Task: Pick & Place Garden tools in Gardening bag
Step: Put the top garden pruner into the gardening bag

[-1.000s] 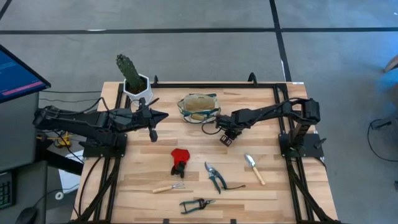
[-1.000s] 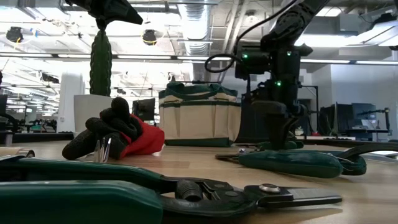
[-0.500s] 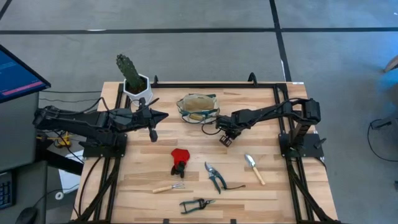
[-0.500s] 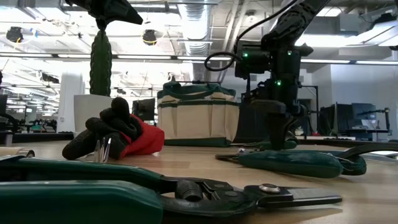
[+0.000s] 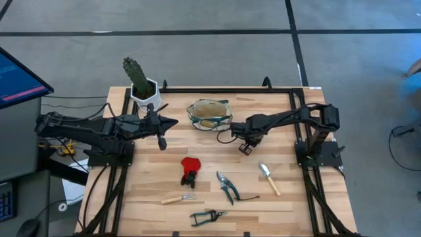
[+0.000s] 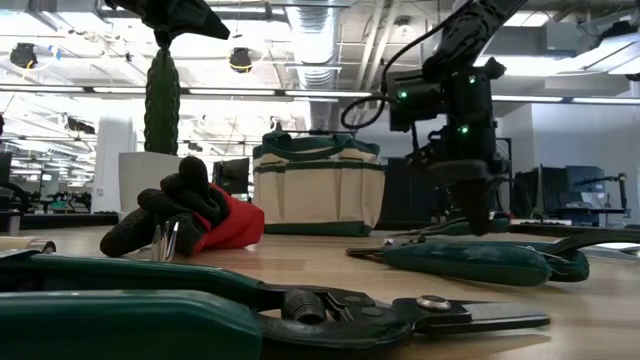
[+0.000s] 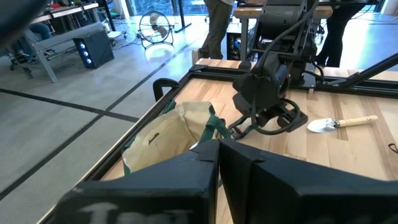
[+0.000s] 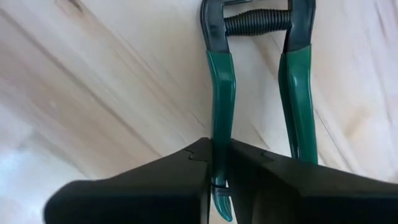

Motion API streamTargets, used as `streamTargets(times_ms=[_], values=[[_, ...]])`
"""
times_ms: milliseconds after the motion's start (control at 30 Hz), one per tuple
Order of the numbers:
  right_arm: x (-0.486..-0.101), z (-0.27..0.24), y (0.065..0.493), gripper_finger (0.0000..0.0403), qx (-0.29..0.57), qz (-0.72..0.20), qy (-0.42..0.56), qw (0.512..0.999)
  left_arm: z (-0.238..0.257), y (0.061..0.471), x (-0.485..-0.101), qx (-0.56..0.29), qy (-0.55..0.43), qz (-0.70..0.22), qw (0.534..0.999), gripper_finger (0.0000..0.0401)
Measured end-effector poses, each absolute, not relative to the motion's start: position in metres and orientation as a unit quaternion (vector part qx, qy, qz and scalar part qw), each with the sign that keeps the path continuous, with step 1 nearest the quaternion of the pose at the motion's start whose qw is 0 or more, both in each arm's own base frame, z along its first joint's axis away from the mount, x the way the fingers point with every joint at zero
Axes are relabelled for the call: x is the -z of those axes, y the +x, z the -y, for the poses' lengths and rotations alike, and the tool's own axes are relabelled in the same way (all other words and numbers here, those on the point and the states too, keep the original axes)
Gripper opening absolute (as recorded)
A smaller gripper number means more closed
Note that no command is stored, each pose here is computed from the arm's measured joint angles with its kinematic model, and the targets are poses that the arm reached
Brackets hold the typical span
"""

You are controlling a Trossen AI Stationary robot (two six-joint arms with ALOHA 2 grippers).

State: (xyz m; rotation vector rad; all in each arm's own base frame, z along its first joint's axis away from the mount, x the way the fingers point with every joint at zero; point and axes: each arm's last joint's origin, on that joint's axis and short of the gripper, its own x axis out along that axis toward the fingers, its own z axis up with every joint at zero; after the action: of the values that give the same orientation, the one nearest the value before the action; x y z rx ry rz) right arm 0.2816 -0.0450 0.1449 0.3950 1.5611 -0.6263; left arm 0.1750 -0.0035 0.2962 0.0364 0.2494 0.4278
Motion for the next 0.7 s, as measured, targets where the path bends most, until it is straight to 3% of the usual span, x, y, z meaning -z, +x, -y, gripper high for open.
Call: streamTargets(times_ms=[233, 700], values=[[-0.171, 0.051, 0.272, 0.002, 0.29, -0.66, 0.168, 0.672, 0.003, 0.175, -0.296, -0.212, 0.018, -0.124, 0.969, 0.0004], [-0.277, 0.07, 0.204, 0.0016, 0.361, -0.477, 0.203, 0.776, 0.004, 0.175, -0.296, -0.211, 0.018, -0.124, 0.969, 0.0004]])
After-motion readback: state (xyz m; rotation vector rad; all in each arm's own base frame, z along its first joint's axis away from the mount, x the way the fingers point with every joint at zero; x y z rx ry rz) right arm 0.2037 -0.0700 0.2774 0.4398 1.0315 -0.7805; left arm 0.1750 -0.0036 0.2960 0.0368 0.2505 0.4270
